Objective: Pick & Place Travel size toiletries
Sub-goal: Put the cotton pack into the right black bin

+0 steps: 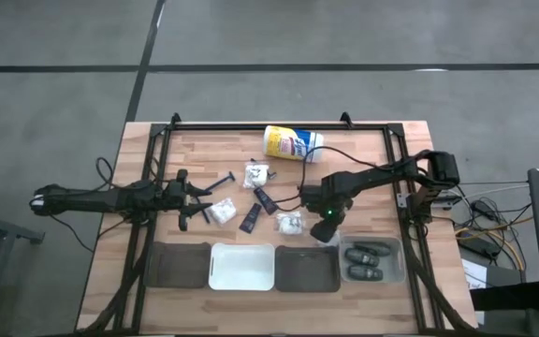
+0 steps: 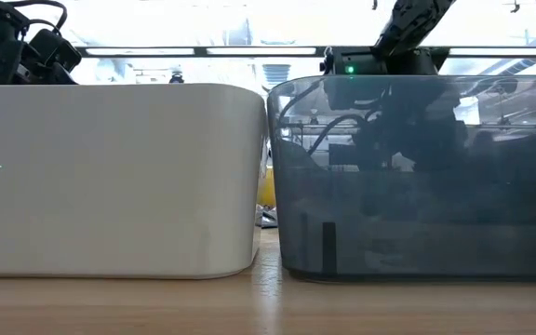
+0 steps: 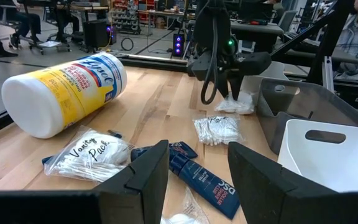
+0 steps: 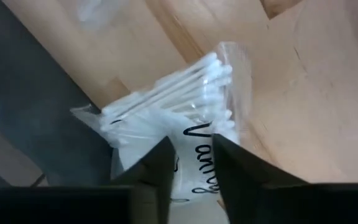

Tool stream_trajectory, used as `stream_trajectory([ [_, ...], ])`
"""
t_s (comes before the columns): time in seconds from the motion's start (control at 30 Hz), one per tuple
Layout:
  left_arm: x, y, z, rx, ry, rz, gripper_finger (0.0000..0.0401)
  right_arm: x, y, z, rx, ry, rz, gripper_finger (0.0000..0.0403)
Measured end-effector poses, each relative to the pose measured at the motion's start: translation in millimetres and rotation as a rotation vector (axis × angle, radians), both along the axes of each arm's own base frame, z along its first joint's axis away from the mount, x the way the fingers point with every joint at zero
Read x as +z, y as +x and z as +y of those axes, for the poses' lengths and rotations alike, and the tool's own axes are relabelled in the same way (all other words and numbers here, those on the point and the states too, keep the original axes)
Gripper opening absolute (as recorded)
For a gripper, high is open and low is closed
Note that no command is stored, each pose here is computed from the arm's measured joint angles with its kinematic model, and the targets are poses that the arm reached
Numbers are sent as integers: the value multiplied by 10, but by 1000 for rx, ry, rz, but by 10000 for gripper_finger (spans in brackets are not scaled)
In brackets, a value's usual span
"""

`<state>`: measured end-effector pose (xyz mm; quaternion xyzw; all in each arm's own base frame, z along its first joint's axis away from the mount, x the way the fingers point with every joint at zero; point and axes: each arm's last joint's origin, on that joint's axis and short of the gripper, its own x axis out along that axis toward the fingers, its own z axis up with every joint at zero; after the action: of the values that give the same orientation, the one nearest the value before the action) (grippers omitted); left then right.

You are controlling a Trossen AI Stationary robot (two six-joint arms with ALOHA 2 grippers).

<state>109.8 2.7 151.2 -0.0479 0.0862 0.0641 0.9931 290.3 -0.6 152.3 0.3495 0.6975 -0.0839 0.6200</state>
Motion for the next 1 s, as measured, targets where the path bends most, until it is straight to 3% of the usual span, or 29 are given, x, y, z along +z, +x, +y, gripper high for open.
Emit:
stream_trajectory([
  [0.23,0,0,0,0,0,0,171,172,-50,-7,54,-10,-83,14],
  [0.57,0,0,0,0,0,0,171,652,-250,-169,46,-161,-272,9],
  [1.0,0,0,0,0,0,0,171,1320,-733,-256,-21,-387,-528,8],
])
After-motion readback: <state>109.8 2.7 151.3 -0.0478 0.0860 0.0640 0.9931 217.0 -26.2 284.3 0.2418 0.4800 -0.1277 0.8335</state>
